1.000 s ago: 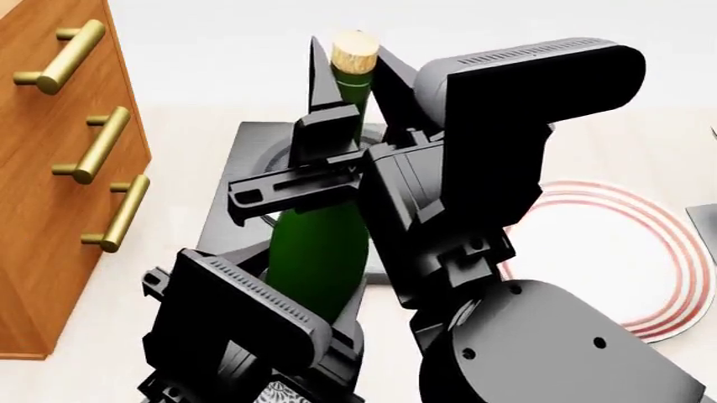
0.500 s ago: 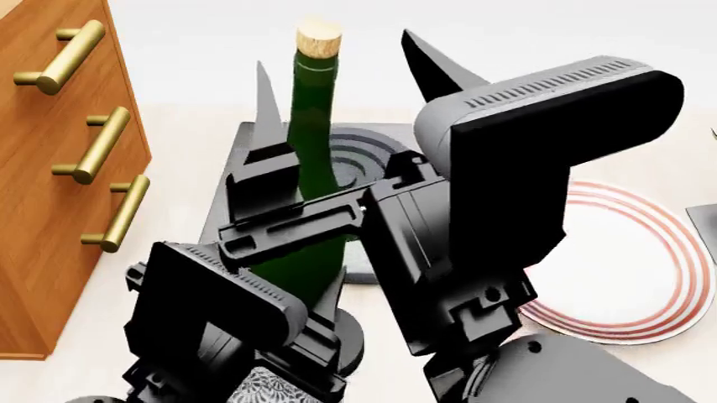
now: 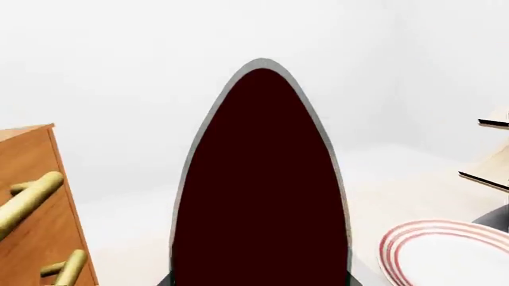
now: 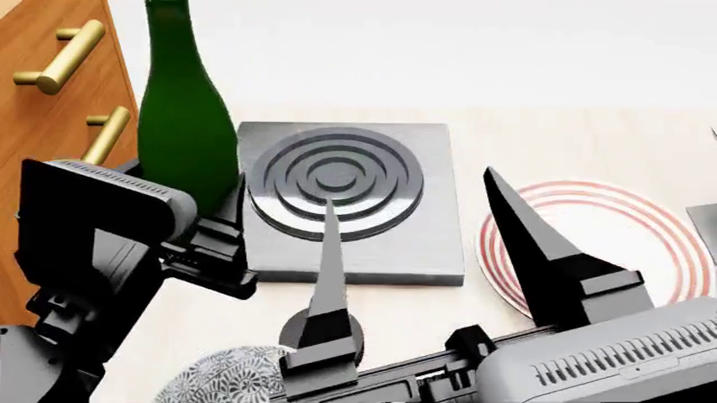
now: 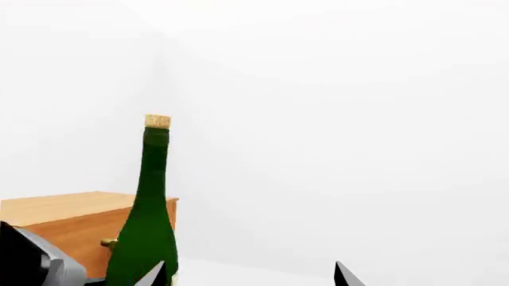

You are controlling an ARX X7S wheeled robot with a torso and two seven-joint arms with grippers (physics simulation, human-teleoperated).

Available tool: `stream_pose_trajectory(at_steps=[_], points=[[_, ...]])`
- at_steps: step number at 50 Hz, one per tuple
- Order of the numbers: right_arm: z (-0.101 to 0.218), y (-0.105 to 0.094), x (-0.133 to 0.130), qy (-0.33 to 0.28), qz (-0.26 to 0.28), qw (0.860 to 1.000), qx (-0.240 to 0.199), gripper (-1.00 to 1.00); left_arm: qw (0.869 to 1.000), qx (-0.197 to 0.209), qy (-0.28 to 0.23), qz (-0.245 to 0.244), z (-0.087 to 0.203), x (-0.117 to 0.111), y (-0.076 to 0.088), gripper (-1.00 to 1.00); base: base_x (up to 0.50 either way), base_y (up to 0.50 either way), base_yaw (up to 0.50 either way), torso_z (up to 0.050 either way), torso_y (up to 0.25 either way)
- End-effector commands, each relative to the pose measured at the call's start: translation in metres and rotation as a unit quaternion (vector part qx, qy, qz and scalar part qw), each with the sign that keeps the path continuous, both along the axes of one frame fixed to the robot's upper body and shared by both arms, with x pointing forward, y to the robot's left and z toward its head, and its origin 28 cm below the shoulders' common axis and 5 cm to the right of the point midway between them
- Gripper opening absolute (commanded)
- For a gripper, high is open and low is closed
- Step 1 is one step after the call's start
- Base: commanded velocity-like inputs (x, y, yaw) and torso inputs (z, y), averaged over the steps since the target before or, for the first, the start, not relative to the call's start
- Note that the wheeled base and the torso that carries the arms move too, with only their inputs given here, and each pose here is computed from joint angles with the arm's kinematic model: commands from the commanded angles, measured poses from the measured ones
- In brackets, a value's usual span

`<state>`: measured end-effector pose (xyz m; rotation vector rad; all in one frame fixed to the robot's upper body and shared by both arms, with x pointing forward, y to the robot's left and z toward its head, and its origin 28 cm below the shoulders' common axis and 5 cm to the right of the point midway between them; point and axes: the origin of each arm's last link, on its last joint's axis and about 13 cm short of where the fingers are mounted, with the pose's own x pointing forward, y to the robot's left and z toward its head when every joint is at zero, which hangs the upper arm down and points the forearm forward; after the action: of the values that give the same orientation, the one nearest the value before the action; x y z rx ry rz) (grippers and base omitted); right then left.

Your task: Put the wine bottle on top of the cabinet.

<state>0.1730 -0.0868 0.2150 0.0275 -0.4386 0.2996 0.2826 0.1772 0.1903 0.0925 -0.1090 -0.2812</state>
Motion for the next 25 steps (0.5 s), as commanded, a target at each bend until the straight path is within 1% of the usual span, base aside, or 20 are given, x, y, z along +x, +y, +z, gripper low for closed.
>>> stream_pose_trajectory(at_steps=[1,3,6,8,14,15,16,18,19,20,21,24,25], points=[[-0.031,-0.004,-0.018,0.017,-0.051,0.998,-0.014,1.0,0.997,-0.021,-0.051,0.046,0.042,0.01,0.021,-1.0,0.0,0.0,0.0,0.0,0.0],[-0.033,-0.002,-0.019,0.019,-0.05,0.998,-0.02,1.0,0.996,-0.032,-0.068,0.053,0.054,0.013,0.025,-1.0,0.0,0.0,0.0,0.0,0.0],[-0.036,-0.002,-0.02,0.026,-0.054,0.998,-0.008,1.0,0.994,-0.029,-0.08,0.066,0.068,0.017,0.03,-1.0,0.0,0.0,0.0,0.003,0.003],[-0.039,-0.002,-0.019,0.029,-0.055,0.998,-0.003,1.0,0.993,-0.022,-0.085,0.073,0.076,0.02,0.034,-1.0,0.0,0.0,0.0,0.0,0.0],[-0.042,-0.003,-0.019,0.033,-0.058,0.998,-0.008,1.0,0.99,-0.007,-0.1,0.096,0.1,0.027,0.047,-1.0,0.0,0.0,0.0,0.0,0.0],[-0.042,-0.004,-0.019,0.034,-0.06,0.998,-0.007,1.0,0.989,0.009,-0.103,0.102,0.109,0.031,0.049,-1.0,0.0,0.0,0.0,0.0,0.0],[-0.042,-0.005,-0.019,0.035,-0.061,0.998,-0.007,1.0,0.989,0.007,-0.105,0.105,0.114,0.032,0.051,-1.0,0.0,0.0,0.0,0.0,0.0],[-0.042,-0.006,-0.018,0.035,-0.063,0.997,-0.004,1.0,0.987,0.025,-0.11,0.117,0.13,0.038,0.056,-1.0,0.0,0.0,0.0,0.0,0.005],[-0.042,-0.006,-0.018,0.035,-0.063,0.997,-0.004,1.0,0.986,0.024,-0.11,0.119,0.133,0.039,0.057,-1.0,0.0,0.0,0.0,0.0,0.0],[-0.043,-0.006,-0.017,0.036,-0.064,0.997,-0.003,1.0,0.985,0.025,-0.113,0.128,0.143,0.042,0.06,-1.0,0.0,0.0,0.0,0.0,0.0],[-0.043,-0.006,-0.017,0.036,-0.064,0.997,-0.003,1.0,0.985,0.025,-0.113,0.128,0.143,0.042,0.06,-1.0,0.0,0.0,0.0,0.0,0.0],[-0.043,-0.007,-0.017,0.038,-0.064,0.997,-0.001,1.0,0.98,0.035,-0.117,0.158,0.162,0.048,0.071,-1.0,0.0,0.0,0.0,0.0,0.0],[-0.044,-0.007,-0.017,0.038,-0.065,0.997,0.0,1.0,0.98,0.035,-0.117,0.16,0.165,0.049,0.072,-1.0,0.0,0.0,0.0,0.0,0.0]])
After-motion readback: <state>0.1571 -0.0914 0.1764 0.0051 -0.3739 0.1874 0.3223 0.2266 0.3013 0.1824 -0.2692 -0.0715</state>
